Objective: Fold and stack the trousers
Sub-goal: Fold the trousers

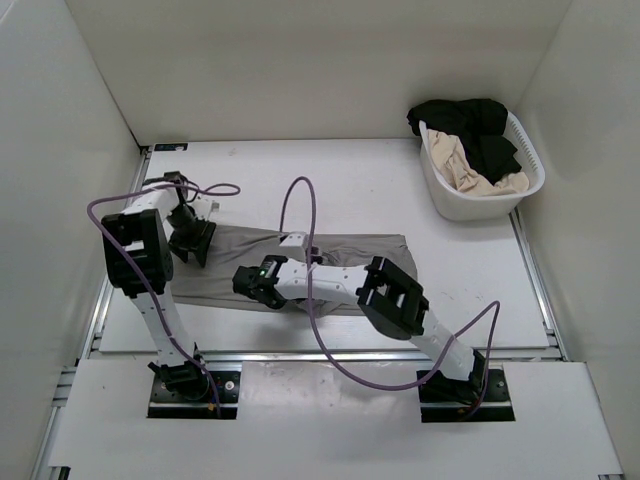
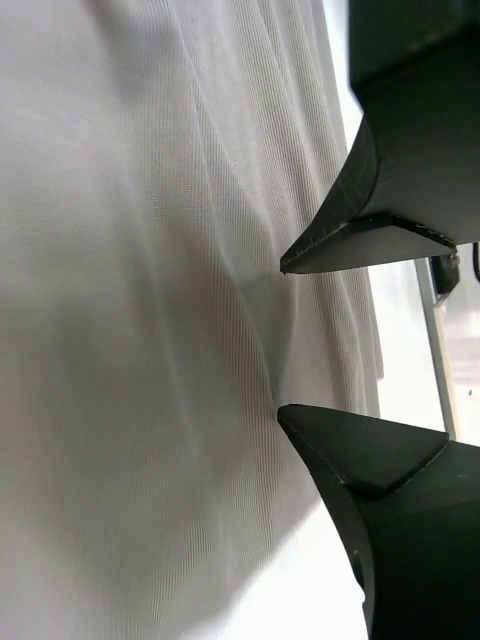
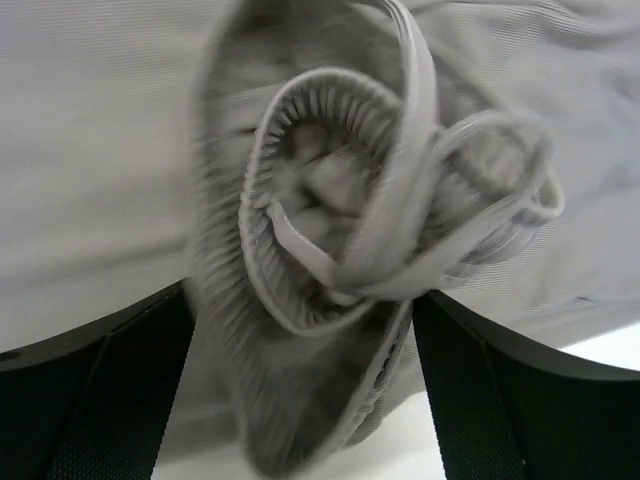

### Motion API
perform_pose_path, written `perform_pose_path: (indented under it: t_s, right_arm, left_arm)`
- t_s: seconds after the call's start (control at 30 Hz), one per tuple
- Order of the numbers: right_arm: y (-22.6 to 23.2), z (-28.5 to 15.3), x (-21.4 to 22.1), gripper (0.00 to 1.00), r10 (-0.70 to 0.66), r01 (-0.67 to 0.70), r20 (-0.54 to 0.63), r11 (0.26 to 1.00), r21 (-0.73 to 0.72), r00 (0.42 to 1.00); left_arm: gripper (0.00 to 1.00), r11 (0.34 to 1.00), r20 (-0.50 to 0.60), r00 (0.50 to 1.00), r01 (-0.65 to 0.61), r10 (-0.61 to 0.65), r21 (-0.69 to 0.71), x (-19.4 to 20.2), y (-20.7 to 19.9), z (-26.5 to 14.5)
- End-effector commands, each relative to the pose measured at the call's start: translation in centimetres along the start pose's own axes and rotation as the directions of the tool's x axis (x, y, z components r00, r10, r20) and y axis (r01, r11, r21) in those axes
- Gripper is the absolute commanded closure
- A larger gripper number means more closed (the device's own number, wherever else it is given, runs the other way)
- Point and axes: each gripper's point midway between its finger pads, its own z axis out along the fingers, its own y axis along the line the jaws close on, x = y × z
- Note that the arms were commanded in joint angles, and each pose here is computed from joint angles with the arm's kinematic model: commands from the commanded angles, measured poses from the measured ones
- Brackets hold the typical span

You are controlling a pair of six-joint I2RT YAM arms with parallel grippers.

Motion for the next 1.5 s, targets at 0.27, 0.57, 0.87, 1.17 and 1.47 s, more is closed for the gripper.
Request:
perform_pose_path:
  t_s: [0.27,0.57,0.87,1.17,1.47]
  right_arm:
    - [-1.2,-9.1,-4.6,0.05,-0.065,0.093,0.172,0.983,-0.159,0.983]
    - [-11.8,-14.1,-9.0,0.05,0.147,-0.081,0.19,0.946,-0.313,0.971]
    - [-24.9,-3.3,-3.8,0.11,0.318,-0.32,-0.04,0.935,-0.153,0.947]
    - [-26.9,5.8,-3.0,0.08,0.398,-0.468,-0.33,0.868,-0.166,0.856]
    - [-25.8,9.5,-0.1,0.03,0.363,-0.471,-0.474,0.873,-0.13,0.803]
  left_arm:
    - [0.28,0.991,0.393,0.919,0.042,0.011,-0.127,-7.5,2.1,-12.5]
    - [0.26,0.939,0.461,0.846,-0.336,0.266,0.073,-10.5,-11.8,-17.6]
    - [0.0,0.663,0.361,0.694,-0.714,0.623,0.226,-8.1,-30.2,-11.6]
    - [0.0,0.665,0.182,0.697,-0.716,0.693,0.212,-6.8,-33.3,-4.9]
    - [0.56,0.662,0.126,0.711,-0.694,0.692,0.282,-6.3,-34.6,-1.7]
